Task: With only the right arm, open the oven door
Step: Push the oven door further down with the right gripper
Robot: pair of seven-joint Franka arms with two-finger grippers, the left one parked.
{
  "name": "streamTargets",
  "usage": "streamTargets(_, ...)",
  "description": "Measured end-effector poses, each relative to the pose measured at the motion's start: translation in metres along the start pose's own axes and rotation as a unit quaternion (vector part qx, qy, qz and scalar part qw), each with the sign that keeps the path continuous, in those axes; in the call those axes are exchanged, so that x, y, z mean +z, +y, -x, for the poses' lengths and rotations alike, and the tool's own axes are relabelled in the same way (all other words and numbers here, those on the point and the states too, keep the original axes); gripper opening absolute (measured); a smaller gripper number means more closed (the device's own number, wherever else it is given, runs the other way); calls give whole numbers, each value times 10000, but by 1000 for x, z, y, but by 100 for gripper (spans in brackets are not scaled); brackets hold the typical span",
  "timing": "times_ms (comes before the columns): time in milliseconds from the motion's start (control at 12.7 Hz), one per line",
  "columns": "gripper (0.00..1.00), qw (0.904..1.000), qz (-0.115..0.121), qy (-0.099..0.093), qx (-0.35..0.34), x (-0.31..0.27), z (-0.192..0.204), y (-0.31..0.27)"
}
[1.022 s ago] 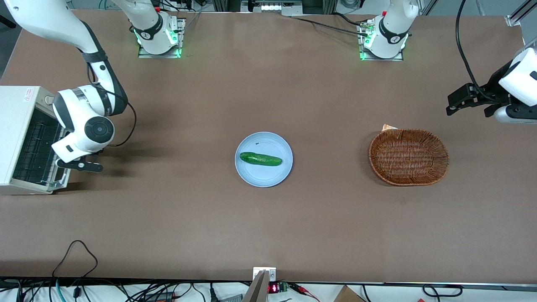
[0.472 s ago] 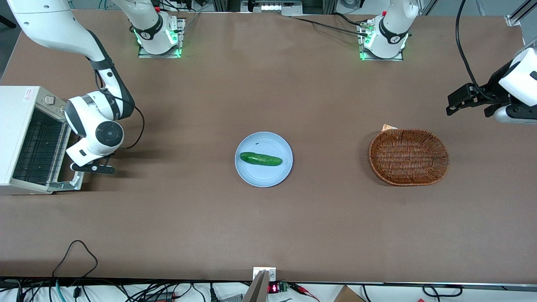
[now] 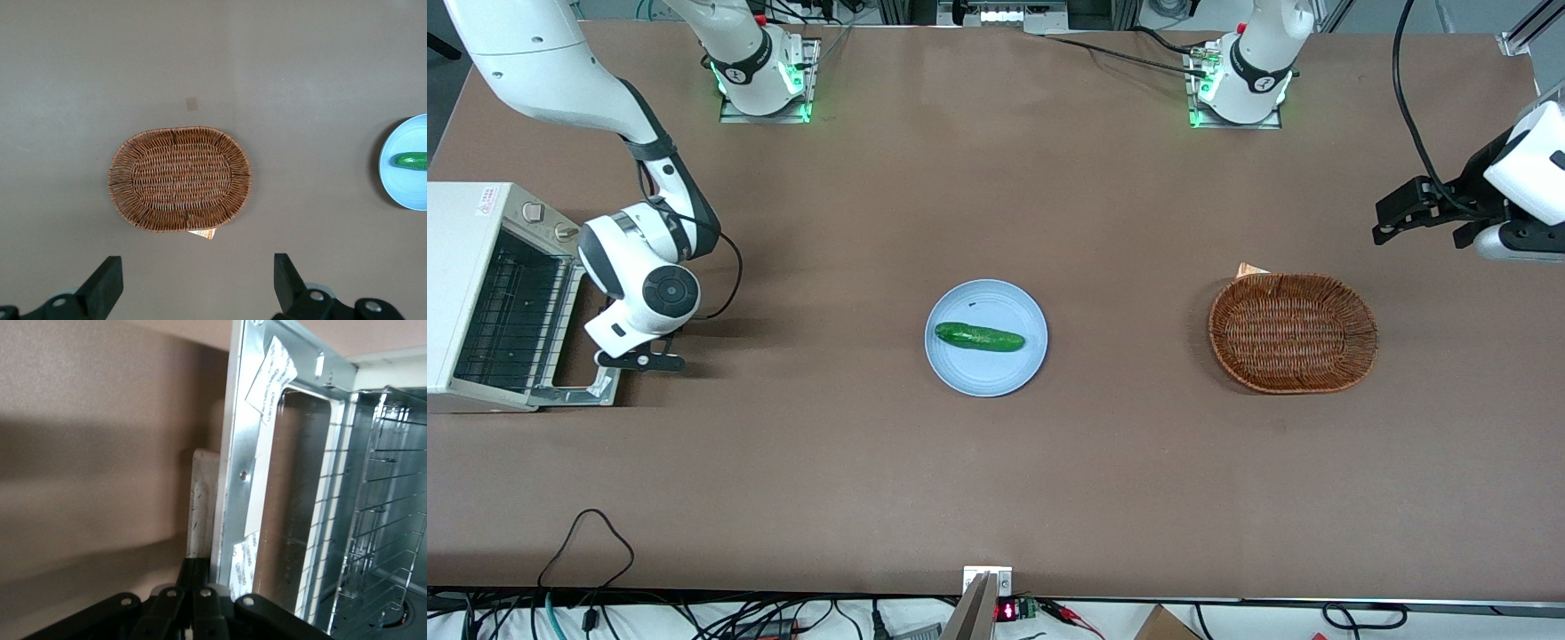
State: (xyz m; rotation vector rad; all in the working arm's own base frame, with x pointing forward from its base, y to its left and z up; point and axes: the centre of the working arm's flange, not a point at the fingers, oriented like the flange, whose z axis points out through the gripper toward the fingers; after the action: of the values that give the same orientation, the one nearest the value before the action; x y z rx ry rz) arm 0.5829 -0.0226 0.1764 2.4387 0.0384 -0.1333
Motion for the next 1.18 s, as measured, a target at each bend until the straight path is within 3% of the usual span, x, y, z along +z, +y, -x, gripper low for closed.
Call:
streamTargets(865, 7, 9999, -64, -109, -118, 19, 3, -16)
streamTargets(1180, 7, 9991, -389, -150, 69, 15, 2, -22)
